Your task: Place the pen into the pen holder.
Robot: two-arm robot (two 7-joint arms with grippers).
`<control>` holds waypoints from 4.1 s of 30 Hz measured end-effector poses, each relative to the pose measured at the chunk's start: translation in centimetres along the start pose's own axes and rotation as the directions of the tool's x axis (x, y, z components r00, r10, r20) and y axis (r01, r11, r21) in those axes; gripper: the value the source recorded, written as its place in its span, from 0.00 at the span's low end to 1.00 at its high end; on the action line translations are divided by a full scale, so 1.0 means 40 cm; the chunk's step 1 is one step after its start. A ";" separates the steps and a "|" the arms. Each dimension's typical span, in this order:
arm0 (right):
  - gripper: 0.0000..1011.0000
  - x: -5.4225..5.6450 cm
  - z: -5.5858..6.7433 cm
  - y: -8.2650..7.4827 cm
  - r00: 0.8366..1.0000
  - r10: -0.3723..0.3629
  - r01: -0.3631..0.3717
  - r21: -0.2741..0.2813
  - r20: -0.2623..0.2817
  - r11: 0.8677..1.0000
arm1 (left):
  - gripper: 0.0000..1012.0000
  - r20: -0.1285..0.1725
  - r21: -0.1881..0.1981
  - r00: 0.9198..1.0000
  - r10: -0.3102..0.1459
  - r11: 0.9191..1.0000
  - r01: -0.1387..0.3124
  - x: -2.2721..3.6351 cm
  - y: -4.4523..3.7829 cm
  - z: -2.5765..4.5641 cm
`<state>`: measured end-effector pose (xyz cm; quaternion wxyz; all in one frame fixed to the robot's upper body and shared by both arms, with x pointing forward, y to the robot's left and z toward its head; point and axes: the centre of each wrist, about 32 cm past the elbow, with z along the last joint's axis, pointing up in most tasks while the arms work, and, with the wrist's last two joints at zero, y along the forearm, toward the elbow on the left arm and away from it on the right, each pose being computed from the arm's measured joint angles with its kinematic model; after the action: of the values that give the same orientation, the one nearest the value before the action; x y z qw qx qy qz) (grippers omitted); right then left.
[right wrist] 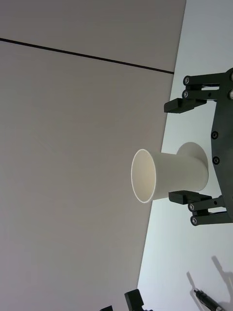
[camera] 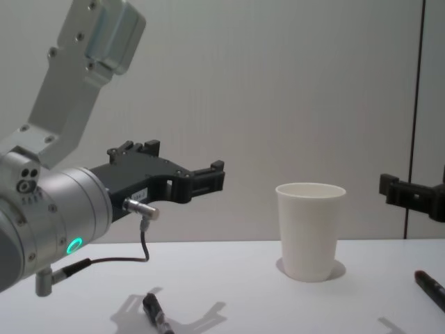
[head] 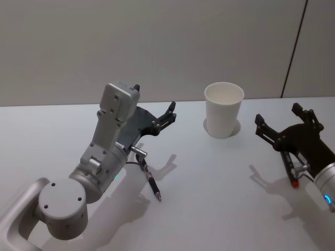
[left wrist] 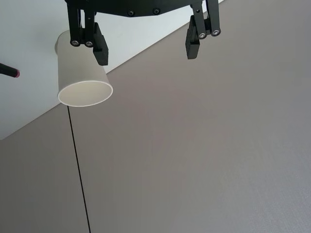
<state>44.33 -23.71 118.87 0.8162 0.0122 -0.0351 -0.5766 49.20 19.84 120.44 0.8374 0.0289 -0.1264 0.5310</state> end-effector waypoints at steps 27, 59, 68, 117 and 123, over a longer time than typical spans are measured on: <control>0.99 0.000 0.000 0.000 1.000 0.000 0.000 0.000 0.000 1.000 | 0.99 0.000 0.000 1.000 0.000 1.000 0.000 0.000 0.000 0.000; 0.99 0.000 0.000 0.000 1.000 0.000 0.000 0.000 0.000 1.000 | 0.99 0.000 0.000 1.000 0.000 1.000 0.000 0.000 0.000 0.000; 0.99 0.000 0.000 0.000 1.000 0.000 0.000 0.000 0.000 1.000 | 0.99 0.000 0.000 1.000 0.000 1.000 0.000 0.000 0.000 0.000; 0.99 0.000 0.000 0.000 1.000 0.000 0.000 0.000 0.000 1.000 | 0.99 0.000 0.000 1.000 0.000 1.000 0.000 0.000 0.000 0.000; 0.99 0.000 0.000 0.000 1.000 0.000 0.000 0.000 0.000 1.000 | 0.99 0.000 0.000 1.000 0.000 1.000 0.000 0.000 0.000 0.000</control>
<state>44.33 -23.71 118.87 0.8162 0.0122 -0.0351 -0.5766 49.20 19.84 120.44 0.8374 0.0289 -0.1265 0.5310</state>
